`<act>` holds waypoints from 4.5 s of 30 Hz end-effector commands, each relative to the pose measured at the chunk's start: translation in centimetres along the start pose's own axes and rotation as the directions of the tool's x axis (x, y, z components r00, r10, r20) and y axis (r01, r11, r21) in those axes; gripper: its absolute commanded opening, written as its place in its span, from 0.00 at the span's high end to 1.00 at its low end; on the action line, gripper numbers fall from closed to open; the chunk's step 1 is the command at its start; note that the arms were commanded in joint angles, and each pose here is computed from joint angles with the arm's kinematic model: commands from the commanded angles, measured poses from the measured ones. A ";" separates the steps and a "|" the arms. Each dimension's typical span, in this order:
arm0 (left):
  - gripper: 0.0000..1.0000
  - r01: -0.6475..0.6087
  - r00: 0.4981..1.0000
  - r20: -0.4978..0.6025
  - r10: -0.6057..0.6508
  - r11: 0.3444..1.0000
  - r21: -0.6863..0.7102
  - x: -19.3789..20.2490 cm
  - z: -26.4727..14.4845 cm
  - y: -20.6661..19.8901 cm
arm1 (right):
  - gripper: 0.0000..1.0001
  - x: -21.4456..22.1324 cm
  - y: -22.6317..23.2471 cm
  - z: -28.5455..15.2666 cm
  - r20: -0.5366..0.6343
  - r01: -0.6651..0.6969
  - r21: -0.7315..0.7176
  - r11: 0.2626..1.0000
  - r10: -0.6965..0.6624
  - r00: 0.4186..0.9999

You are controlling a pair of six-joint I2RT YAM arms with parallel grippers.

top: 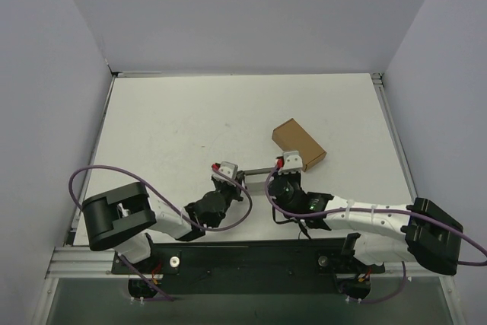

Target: Fold the paper box

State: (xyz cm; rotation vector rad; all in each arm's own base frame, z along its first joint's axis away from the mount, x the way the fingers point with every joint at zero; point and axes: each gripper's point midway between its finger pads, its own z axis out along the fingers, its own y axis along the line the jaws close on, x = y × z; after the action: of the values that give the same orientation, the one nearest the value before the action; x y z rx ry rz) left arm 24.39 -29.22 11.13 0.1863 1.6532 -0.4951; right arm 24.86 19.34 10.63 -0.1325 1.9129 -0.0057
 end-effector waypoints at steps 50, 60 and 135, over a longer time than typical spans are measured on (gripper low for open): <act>1.00 -0.021 0.997 -0.071 0.028 0.995 0.097 -0.5 1.1 -5.2 | 1.00 5.4 -4.6 -1.5 -0.159 -0.153 -0.029 0.988 0.147 0.976; 1.00 -0.030 0.996 -0.083 0.037 0.996 0.078 -0.5 1.2 -4.9 | 1.00 4.4 -5.2 -2.0 -0.173 -0.111 -0.020 0.994 0.106 0.979; 0.52 -0.148 0.907 -0.306 0.289 0.900 0.411 -1.8 2.1 -4.3 | 1.00 6.0 -4.4 -3.2 -0.184 -0.095 0.035 0.995 0.100 0.978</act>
State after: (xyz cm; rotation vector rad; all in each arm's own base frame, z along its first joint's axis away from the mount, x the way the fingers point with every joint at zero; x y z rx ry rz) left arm 23.36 -33.20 12.00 0.8140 1.8853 -0.6638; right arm 21.74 14.59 8.58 0.0912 2.0023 0.0724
